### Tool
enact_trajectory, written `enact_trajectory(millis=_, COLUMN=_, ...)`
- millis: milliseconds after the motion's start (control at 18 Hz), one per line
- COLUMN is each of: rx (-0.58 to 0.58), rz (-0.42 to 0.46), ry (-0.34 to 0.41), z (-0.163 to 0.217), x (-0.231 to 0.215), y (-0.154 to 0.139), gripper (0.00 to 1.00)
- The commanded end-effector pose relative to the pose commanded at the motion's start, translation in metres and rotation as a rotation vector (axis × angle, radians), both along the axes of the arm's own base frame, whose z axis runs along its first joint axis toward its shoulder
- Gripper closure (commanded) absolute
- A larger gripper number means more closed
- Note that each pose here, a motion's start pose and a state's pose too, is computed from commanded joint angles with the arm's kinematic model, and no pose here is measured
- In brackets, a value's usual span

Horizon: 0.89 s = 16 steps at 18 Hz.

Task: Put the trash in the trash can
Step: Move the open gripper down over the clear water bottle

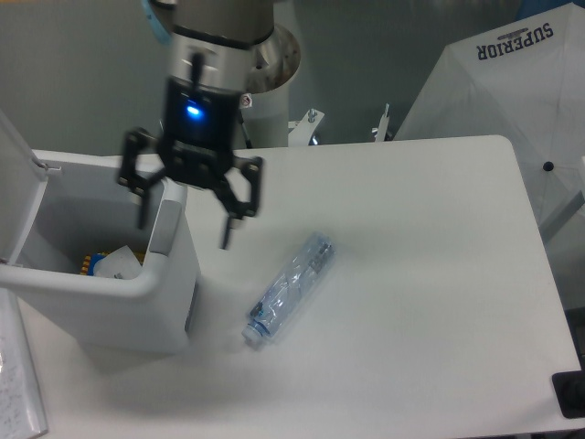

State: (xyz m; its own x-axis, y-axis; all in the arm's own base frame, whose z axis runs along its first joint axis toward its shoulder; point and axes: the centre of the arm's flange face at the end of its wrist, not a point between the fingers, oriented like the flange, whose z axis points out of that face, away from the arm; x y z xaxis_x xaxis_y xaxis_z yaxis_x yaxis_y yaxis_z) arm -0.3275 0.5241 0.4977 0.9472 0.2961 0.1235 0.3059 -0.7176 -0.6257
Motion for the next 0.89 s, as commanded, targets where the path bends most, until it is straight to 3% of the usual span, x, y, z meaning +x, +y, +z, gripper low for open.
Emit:
enact_trajectory(millis=167, rx=-0.049, rz=0.011, ry=-0.043, z=-0.043, x=-0.033, y=0.023, gripper=0.00)
enact_trajectory(millis=389, rx=-0.080, rz=0.021, ry=-0.066, z=-0.075, x=-0.062, y=0.028, gripper=0.00)
enact_trajectory(millis=889, rx=-0.238, rz=-0.077, ry=-0.049, z=-0.161, x=-0.071, y=0.033, gripper=0.00)
